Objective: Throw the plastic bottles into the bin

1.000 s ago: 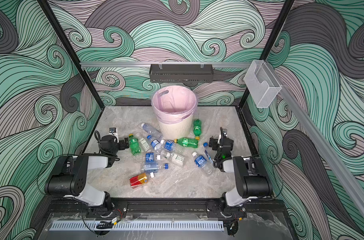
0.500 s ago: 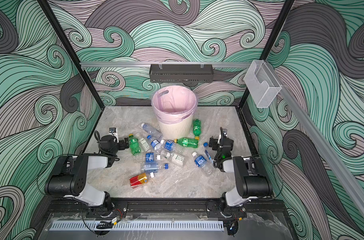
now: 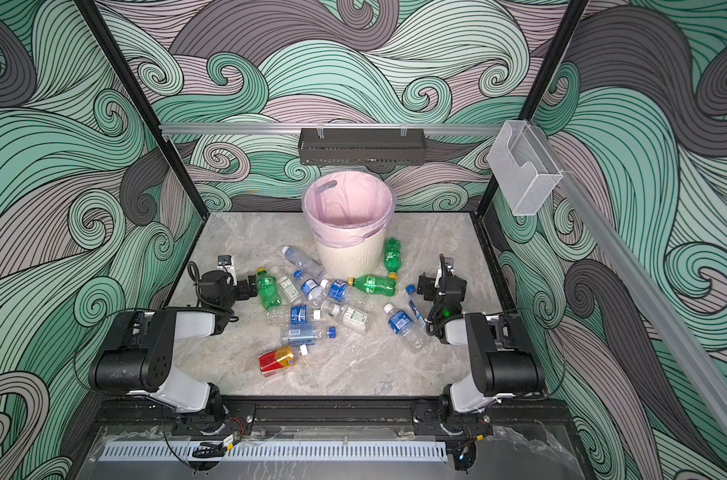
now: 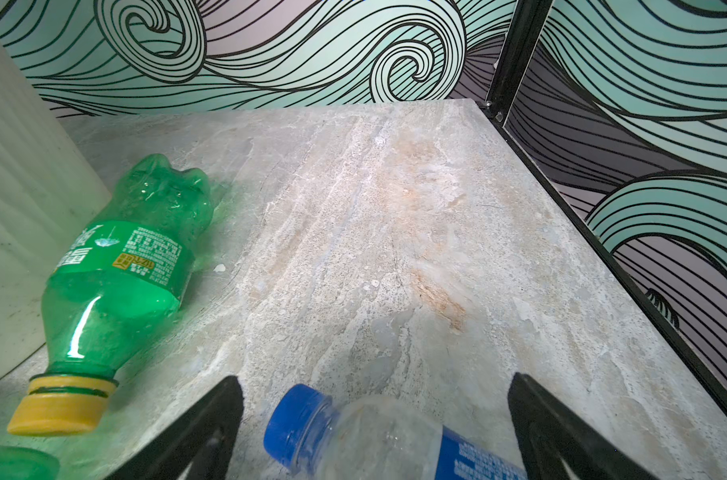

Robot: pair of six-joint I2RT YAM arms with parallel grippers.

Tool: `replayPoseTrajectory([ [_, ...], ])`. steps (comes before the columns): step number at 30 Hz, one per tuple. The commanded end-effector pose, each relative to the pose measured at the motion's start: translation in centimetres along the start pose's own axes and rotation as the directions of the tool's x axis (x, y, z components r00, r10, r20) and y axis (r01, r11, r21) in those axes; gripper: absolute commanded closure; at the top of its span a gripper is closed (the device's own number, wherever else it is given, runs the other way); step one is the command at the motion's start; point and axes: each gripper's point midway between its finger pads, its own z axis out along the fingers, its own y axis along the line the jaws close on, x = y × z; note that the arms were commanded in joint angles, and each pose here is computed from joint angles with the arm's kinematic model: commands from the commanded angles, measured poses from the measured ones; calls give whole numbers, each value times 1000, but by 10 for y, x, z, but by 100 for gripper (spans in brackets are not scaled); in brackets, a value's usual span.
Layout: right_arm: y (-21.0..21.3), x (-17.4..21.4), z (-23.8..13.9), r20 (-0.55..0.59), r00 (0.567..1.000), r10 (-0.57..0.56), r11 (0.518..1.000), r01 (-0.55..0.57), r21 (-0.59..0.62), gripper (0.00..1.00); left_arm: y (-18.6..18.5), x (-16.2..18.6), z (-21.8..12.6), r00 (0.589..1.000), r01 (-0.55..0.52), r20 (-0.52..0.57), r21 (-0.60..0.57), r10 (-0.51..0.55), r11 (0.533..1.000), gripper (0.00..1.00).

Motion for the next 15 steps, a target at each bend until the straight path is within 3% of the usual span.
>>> replayPoseTrajectory([
  [1, 3, -11, 0, 29, 1000, -11, 1000, 11, -12, 0, 1, -15, -1, 1000, 6, 29, 8, -7, 1000, 1],
  [8, 2, -20, -3, 40, 999, -8, 1000, 9, -8, 0, 10, -22, -3, 999, 28, 22, -43, -27, 999, 1],
  [12, 3, -38, -12, -14, 999, -33, 999, 33, -21, 0, 14, -34, -13, 998, 46, -30, -73, -48, 996, 1],
  [15, -6, -50, -26, -56, 998, -41, 999, 42, 16, 0, 11, -52, -33, 999, 52, 13, -65, -52, 997, 1],
])
